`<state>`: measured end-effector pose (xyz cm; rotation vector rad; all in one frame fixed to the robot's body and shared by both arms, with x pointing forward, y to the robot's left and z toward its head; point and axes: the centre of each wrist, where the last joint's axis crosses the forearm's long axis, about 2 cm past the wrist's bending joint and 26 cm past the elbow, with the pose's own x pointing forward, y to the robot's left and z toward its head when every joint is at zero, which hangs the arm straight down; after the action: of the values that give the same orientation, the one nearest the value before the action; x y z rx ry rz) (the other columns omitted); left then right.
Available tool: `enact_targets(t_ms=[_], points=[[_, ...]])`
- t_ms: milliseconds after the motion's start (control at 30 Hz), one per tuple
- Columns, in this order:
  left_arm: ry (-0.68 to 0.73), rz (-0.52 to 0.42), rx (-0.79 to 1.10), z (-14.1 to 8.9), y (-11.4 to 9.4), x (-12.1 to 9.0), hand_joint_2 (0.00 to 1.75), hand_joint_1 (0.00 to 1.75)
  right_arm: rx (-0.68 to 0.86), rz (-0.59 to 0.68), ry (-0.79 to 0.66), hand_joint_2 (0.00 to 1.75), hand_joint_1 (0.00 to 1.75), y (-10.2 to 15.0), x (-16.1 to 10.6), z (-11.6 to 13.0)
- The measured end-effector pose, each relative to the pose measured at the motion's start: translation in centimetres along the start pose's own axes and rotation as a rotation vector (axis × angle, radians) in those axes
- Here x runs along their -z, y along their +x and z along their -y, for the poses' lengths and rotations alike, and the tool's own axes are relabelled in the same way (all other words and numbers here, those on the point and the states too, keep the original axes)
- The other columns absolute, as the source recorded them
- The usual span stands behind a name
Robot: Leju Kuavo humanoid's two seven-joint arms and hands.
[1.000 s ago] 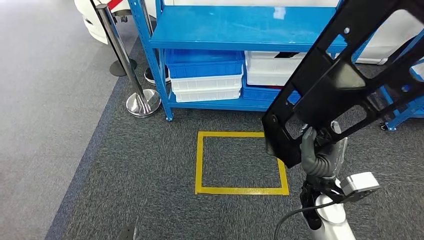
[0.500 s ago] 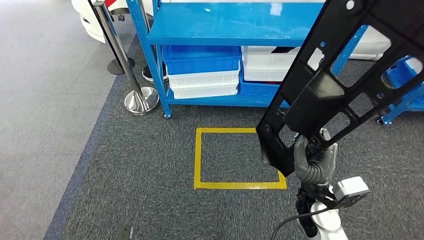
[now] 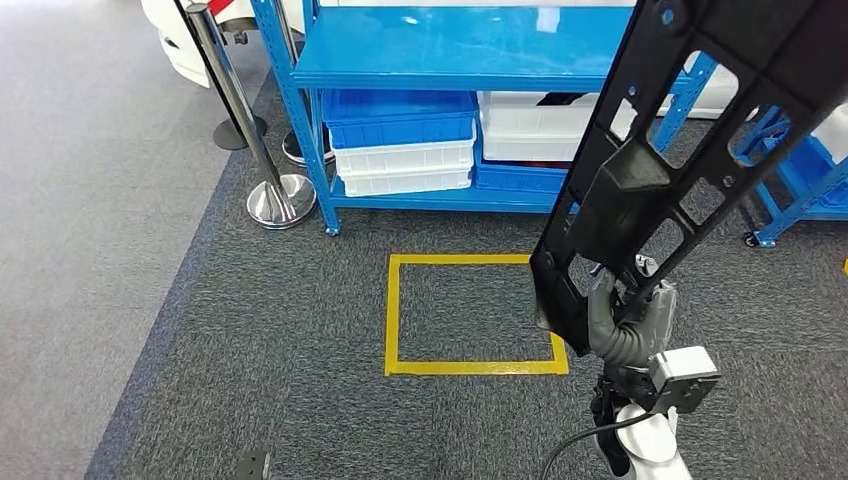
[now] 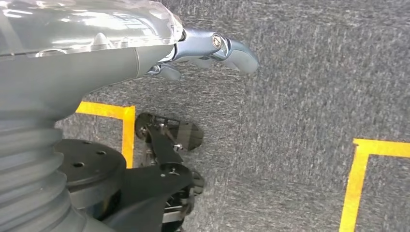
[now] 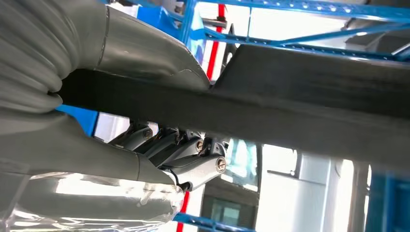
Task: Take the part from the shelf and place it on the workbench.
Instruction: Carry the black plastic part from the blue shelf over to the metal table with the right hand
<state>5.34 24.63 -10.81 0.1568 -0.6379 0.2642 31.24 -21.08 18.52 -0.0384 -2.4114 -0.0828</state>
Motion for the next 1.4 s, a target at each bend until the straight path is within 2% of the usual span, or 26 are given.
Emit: enact_targets(t_ms=[300, 1133, 1400], points=[[0.002, -0.004, 0.002, 0.1, 0.3, 0.1, 1.75, 0.0, -0.111, 0.082, -0.03, 1.75, 1.75, 0.0, 0.4, 0.2], [-0.041, -0.027, 0.002, 1.2, 0.7, 0.1, 1.75, 0.0, -0.186, 0.083, -0.067, 1.75, 1.75, 0.6, 0.6, 1.1], [-0.054, -0.031, 0.003, 1.1, 0.4, 0.0, 1.75, 0.0, -0.22, 0.064, -0.074, 1.75, 1.75, 0.7, -1.7, 1.7]])
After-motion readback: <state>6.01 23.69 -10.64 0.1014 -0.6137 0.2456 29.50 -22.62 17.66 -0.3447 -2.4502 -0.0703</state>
